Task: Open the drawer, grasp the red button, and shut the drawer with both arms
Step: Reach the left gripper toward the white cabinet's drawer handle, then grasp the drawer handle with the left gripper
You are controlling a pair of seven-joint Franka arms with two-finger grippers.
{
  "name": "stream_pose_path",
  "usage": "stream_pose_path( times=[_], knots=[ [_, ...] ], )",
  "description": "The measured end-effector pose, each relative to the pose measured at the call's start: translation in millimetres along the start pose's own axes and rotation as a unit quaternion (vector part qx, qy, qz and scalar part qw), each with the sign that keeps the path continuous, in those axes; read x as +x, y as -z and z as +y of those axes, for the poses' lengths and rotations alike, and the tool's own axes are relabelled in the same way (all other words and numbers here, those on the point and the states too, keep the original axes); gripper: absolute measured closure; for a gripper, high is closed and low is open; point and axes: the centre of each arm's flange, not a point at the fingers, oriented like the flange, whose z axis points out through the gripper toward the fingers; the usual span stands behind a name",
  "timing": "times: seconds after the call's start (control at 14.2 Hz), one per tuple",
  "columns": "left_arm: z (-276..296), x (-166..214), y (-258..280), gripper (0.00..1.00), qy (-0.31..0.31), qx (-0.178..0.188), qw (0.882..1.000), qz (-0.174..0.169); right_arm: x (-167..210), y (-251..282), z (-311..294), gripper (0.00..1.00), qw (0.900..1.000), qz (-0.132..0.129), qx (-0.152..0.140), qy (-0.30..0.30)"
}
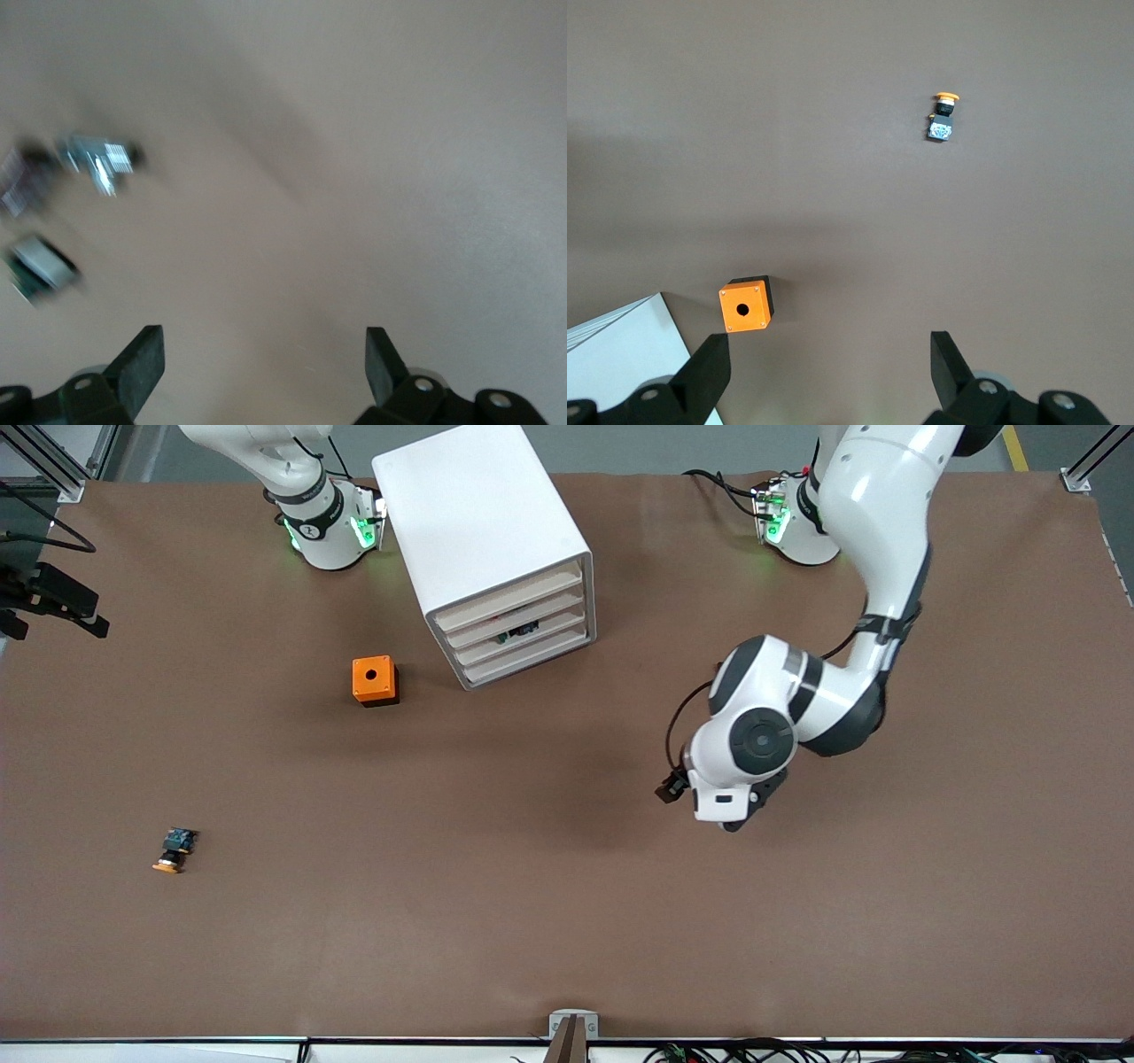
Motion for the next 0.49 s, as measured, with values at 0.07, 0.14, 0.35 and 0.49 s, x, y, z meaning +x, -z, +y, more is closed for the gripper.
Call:
stream_pose_path(
  times=[0.07, 0.14, 0.35, 0.49],
  knots=[
    [8.8, -12.8, -13.3, 0.0, 0.058, -0.009, 0.998, -0.015, 0.0, 0.0, 0.3, 0.0, 1.0, 0.0, 0.0, 0.0],
    [16.4, -22.4, -23.7, 0.0, 0.116, -0.019, 0.992, -0.035, -0.1, 0.0, 0.4, 0.0, 1.0, 0.0, 0.0, 0.0],
    [25.3, -37.3, -48.3, 0.0, 0.214, -0.012, 0.97, -0.113, 0.0, 0.2, 0.4, 0.0, 1.0, 0.0, 0.0, 0.0],
    [27.7, -46.3, -52.1, 0.0, 0.262, -0.003, 0.95, -0.168, 0.0, 0.2, 0.5, 0.0, 1.0, 0.0, 0.0, 0.0]
  ],
)
